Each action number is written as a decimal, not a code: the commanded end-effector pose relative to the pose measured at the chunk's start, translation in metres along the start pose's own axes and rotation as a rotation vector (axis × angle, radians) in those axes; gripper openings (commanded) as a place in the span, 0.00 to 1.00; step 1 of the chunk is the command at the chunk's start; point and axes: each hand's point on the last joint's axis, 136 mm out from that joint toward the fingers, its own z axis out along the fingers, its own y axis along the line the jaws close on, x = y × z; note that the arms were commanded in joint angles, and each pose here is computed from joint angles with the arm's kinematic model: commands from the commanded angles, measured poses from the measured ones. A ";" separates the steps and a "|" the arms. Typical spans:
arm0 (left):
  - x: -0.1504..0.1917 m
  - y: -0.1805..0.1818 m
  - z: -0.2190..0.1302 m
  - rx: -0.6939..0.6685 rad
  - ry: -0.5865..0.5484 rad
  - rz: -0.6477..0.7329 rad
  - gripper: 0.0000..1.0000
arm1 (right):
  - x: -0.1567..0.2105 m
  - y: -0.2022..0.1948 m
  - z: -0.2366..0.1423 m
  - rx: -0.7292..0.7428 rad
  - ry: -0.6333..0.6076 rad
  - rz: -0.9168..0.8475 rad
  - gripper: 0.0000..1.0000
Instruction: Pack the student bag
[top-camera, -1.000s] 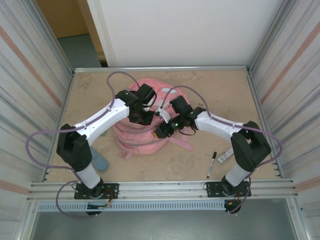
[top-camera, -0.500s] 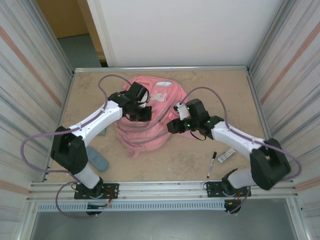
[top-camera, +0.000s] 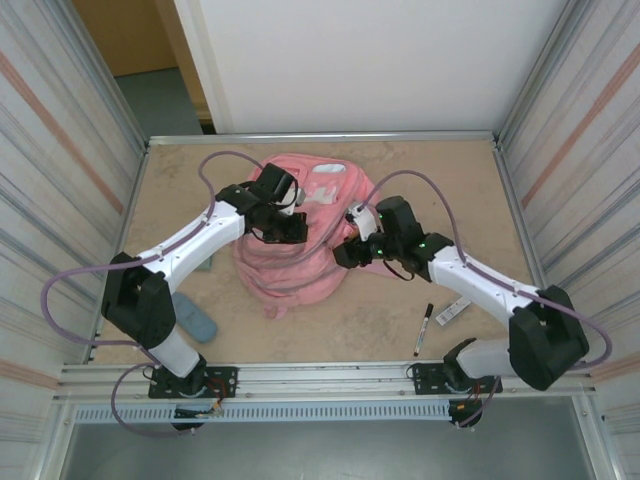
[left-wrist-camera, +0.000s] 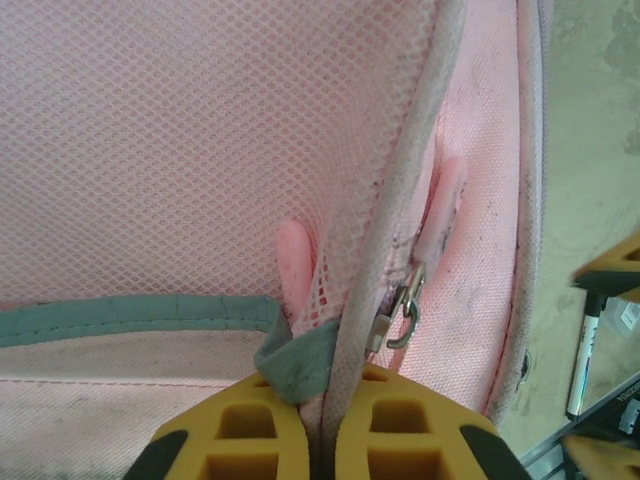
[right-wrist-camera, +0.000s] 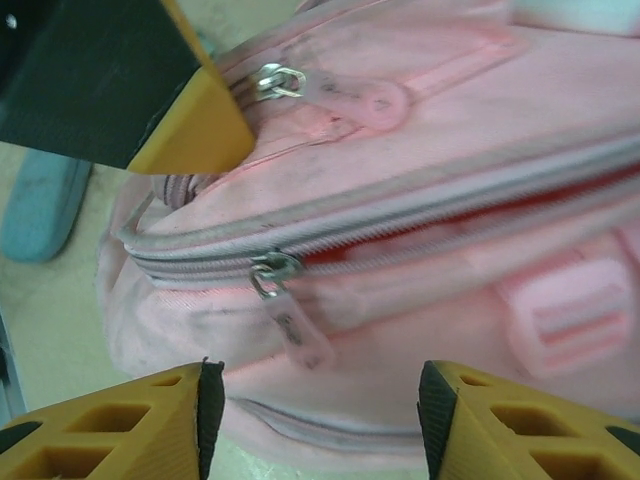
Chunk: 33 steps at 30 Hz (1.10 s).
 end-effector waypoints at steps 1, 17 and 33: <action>-0.025 -0.037 -0.027 0.153 -0.101 0.058 0.00 | -0.009 0.006 0.015 -0.058 0.014 -0.109 0.52; -0.033 -0.022 -0.034 0.130 -0.112 -0.001 0.00 | 0.013 0.065 0.006 -0.290 0.128 -0.012 0.12; -0.040 -0.021 -0.025 0.148 -0.136 -0.023 0.00 | 0.027 0.103 0.052 -0.254 0.175 0.126 0.41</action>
